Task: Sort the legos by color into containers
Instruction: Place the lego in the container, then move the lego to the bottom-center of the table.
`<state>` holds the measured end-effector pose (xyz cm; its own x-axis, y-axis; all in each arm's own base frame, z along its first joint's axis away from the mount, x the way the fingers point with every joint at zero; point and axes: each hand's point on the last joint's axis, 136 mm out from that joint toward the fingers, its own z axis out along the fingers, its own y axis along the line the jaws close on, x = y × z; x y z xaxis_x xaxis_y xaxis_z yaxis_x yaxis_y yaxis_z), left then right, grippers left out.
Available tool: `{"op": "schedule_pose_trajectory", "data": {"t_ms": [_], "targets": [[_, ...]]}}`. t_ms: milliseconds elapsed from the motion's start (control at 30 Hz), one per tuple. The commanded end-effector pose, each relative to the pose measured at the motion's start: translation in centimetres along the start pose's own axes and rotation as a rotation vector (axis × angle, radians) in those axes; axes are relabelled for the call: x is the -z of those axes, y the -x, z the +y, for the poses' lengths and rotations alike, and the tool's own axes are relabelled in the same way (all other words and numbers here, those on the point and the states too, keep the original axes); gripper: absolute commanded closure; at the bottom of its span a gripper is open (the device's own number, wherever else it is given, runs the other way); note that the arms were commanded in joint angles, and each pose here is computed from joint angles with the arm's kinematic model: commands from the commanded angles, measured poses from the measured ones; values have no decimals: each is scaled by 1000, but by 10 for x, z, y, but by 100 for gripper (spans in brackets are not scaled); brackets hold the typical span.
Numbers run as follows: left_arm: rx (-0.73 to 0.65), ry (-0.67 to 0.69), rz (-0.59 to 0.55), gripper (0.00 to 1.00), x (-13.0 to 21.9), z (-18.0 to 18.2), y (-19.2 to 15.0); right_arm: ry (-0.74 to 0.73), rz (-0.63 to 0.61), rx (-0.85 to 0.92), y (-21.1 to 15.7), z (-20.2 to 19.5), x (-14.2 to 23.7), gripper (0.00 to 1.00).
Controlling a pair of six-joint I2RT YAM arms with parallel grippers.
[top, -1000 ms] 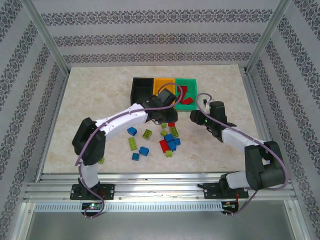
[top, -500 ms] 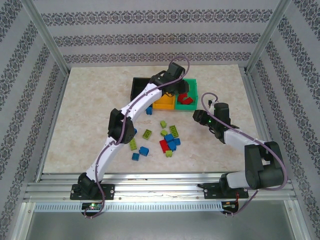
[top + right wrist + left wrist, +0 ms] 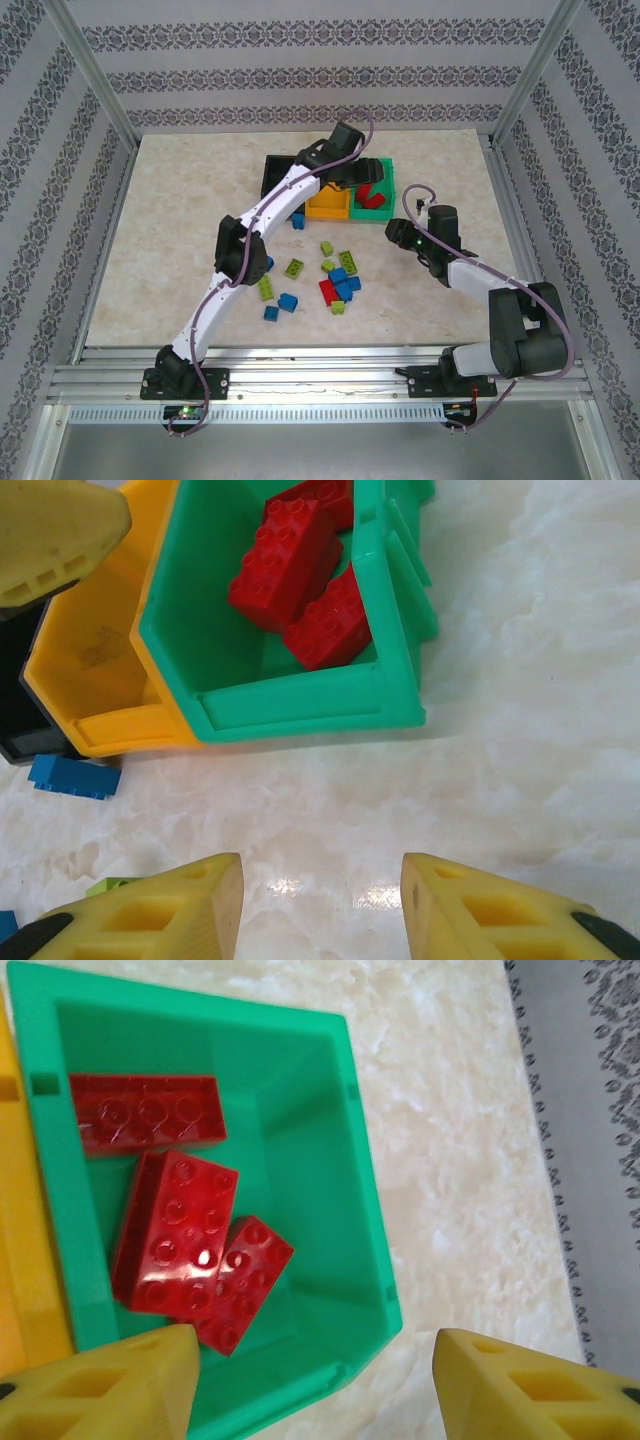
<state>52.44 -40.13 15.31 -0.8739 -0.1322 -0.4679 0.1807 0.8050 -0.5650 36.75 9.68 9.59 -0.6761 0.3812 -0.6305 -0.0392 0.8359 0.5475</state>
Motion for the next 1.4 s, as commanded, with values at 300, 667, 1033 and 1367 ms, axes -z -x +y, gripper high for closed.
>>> {"op": "schedule_pose_trajectory", "data": {"t_ms": [300,667,1033,1367], "targets": [[-10,-201,-79,35,82,-9,-49,42,4,-20,1,4,-4,54],[103,-80,78,36,121,46,-156,58,10,-30,-1,6,-5,54],[121,175,219,39,148,94,-256,54,12,-25,0,6,-5,54],[86,371,351,40,143,110,-293,55,11,-24,0,6,-4,54]]}}
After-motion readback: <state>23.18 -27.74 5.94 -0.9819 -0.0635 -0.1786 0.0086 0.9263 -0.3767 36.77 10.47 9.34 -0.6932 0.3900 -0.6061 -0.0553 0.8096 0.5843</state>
